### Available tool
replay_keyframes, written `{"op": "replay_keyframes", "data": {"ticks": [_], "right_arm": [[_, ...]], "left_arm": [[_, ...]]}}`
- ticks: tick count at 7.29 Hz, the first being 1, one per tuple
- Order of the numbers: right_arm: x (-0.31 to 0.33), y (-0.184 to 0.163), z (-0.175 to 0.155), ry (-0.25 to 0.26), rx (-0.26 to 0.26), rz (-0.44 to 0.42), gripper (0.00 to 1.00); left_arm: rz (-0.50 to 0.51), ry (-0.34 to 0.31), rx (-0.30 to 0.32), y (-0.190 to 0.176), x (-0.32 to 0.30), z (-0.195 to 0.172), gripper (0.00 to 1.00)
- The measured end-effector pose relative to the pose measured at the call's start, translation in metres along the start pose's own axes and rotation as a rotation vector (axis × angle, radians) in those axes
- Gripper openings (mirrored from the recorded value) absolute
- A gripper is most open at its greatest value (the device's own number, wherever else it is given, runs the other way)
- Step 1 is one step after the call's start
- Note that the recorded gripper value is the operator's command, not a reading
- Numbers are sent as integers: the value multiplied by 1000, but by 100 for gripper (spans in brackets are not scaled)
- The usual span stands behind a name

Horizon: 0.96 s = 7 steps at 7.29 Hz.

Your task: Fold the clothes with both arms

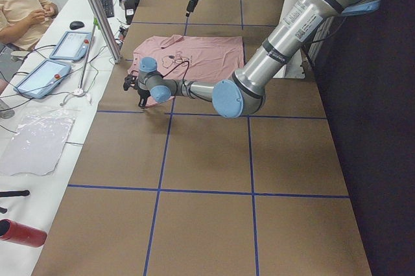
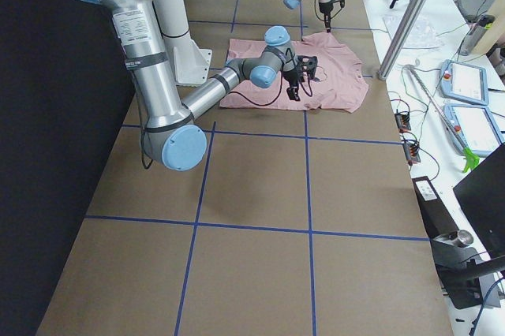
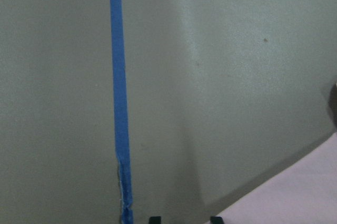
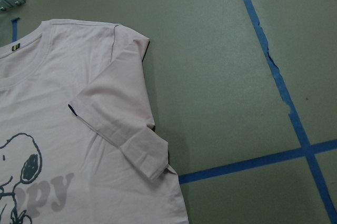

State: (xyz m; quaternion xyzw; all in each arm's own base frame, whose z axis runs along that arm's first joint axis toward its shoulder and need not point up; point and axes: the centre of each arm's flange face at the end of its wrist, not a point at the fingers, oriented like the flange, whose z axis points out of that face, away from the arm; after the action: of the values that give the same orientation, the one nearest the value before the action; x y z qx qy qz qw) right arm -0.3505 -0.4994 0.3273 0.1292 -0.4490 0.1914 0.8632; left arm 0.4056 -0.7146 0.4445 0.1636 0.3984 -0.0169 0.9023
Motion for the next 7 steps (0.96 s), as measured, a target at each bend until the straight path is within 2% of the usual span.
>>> {"op": "replay_keyframes", "data": {"ticks": [2,4,6,7], "right_arm": [[-3,-3,0,-2,3,1,100],[-12,-5,-2,-11,5,-1,100],[-16,-5,-3,-15,4,-1,100],[-17,-5,-3,-17,3,-2,100]], "left_arm": [[4,7,1,-2,6,-2,0],[16,55,5,-8,27,-20,0],[0,126,-34,-13,69,-60,0],[-40,134,-47,-19,98,-81,0]]}}
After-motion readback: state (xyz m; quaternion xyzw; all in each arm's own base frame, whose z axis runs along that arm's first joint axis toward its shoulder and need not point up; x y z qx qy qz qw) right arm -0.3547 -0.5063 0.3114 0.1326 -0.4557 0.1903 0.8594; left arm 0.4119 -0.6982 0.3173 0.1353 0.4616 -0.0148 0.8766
